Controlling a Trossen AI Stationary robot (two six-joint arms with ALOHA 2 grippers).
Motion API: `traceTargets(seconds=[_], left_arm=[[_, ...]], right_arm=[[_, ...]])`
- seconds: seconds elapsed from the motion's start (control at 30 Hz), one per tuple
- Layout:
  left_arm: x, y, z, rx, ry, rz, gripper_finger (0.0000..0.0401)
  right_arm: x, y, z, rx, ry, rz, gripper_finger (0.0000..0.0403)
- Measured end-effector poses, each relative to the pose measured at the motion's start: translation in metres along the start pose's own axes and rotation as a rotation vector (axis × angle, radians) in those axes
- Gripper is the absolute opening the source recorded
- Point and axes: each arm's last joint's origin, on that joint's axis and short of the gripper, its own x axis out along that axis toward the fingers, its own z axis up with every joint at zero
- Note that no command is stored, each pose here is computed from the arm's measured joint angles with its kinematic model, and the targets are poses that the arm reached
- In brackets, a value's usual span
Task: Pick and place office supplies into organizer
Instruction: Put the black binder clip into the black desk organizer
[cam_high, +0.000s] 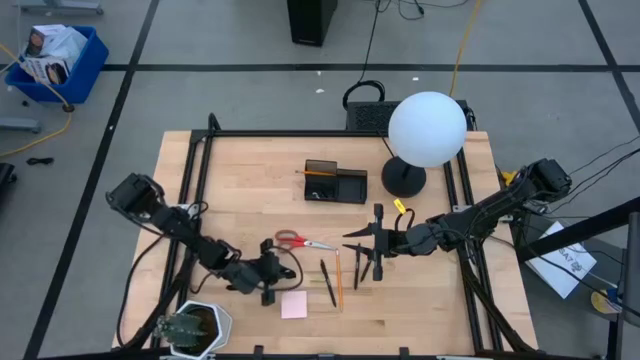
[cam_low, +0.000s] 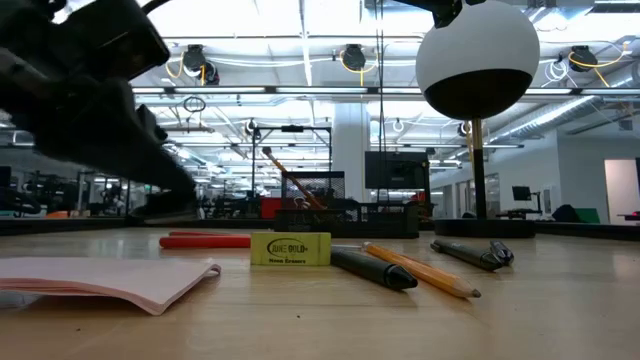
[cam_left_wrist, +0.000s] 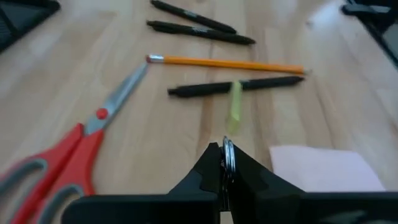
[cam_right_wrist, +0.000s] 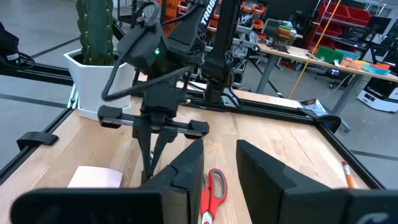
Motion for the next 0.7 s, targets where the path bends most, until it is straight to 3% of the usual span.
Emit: traceTargets(seconds=[0.37, 0.6, 0.7], left_arm=[[0.012, 0.025, 0.014, -0.033, -0.041, 0.079, 0.0039], [0.021, 0.045, 0.031, -0.041, -0.129, 0.129, 0.0007], [0.024, 0.052, 0.036, -0.061, -0.136, 0.102, 0.0007]], right_arm=[[0.000, 0.000, 0.000, 0.000, 0.000, 0.000, 0.0089], [0.000, 0.000, 0.000, 0.000, 0.000, 0.001, 0.0089], [0.000, 0.000, 0.000, 0.000, 0.000, 0.001, 0.0089]])
